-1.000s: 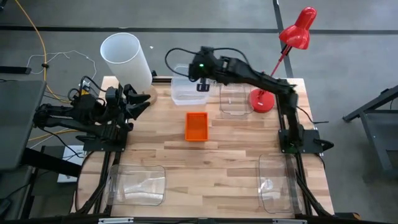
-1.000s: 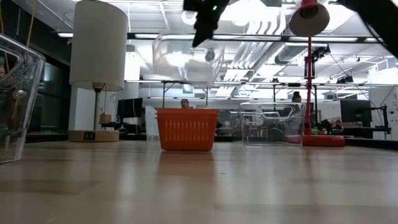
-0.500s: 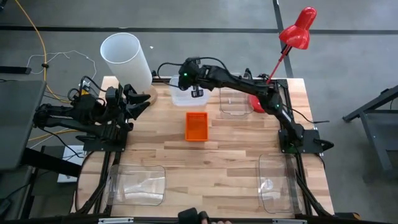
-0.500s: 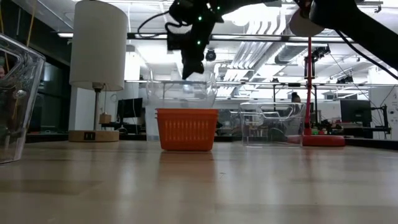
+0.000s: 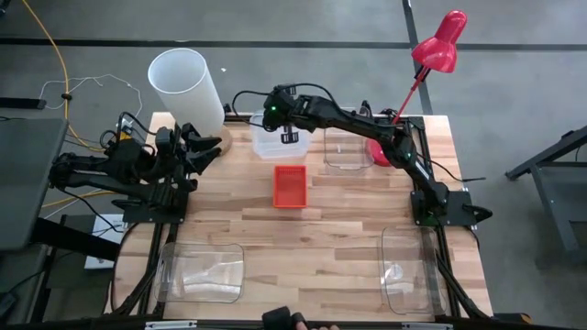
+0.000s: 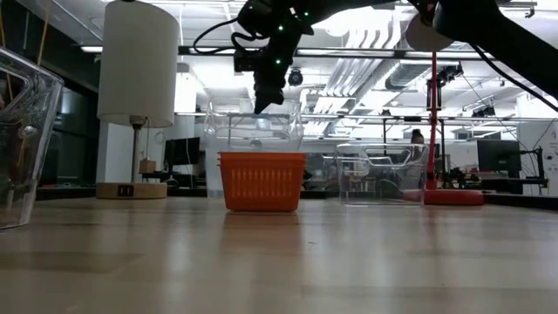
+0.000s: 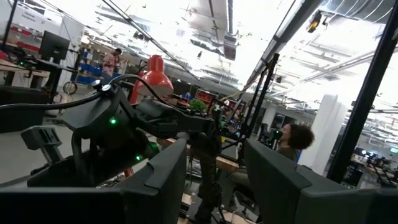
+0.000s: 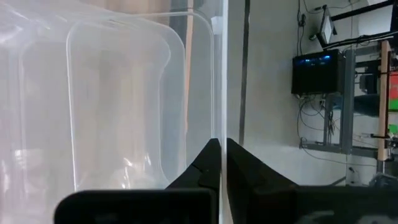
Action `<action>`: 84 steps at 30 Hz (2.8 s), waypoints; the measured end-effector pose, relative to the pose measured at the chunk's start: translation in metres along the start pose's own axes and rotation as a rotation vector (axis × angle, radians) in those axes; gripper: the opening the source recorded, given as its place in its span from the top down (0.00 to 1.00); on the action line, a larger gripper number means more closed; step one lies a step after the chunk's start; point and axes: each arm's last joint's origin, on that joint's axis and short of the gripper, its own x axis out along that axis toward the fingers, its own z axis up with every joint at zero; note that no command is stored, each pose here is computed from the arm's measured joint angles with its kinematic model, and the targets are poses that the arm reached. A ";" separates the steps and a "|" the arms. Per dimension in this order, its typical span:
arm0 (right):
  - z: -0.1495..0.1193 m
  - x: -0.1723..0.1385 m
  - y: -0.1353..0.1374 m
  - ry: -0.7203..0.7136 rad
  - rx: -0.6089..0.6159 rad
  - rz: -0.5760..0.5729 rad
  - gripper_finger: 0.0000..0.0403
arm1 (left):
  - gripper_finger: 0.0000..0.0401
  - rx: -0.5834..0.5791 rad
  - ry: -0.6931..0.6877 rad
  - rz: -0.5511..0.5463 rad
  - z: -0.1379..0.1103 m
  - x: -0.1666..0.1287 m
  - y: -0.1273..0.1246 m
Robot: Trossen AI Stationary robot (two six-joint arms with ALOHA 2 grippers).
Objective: Stack baskets by color
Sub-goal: Stack the bottom white bin on the top white bin
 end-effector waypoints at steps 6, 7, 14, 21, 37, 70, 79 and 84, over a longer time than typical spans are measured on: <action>0.001 -0.006 -0.002 -0.039 0.032 0.030 0.85 | 0.63 0.000 0.000 0.000 0.000 0.000 0.000; 0.001 -0.007 -0.002 -0.042 0.045 0.030 0.81 | 0.63 0.000 0.000 0.000 0.000 0.000 0.000; -0.001 -0.027 -0.013 -0.059 0.059 0.004 0.56 | 0.63 0.001 0.001 0.000 0.000 0.000 0.000; -0.013 -0.065 -0.025 -0.205 0.315 0.302 0.49 | 0.63 0.002 0.005 0.001 -0.001 0.000 0.000; 0.010 -0.006 0.040 -0.095 0.339 0.505 0.49 | 0.63 0.005 0.012 0.002 -0.001 0.000 0.000; 0.001 0.045 0.068 0.071 0.309 0.479 0.80 | 0.63 0.005 0.012 0.002 -0.001 0.000 0.000; -0.002 0.050 0.073 0.122 0.297 0.481 0.89 | 0.63 0.005 0.012 0.002 -0.001 0.000 0.000; -0.001 0.049 0.072 0.119 0.311 0.474 0.98 | 0.63 0.005 0.012 0.002 -0.001 0.000 0.000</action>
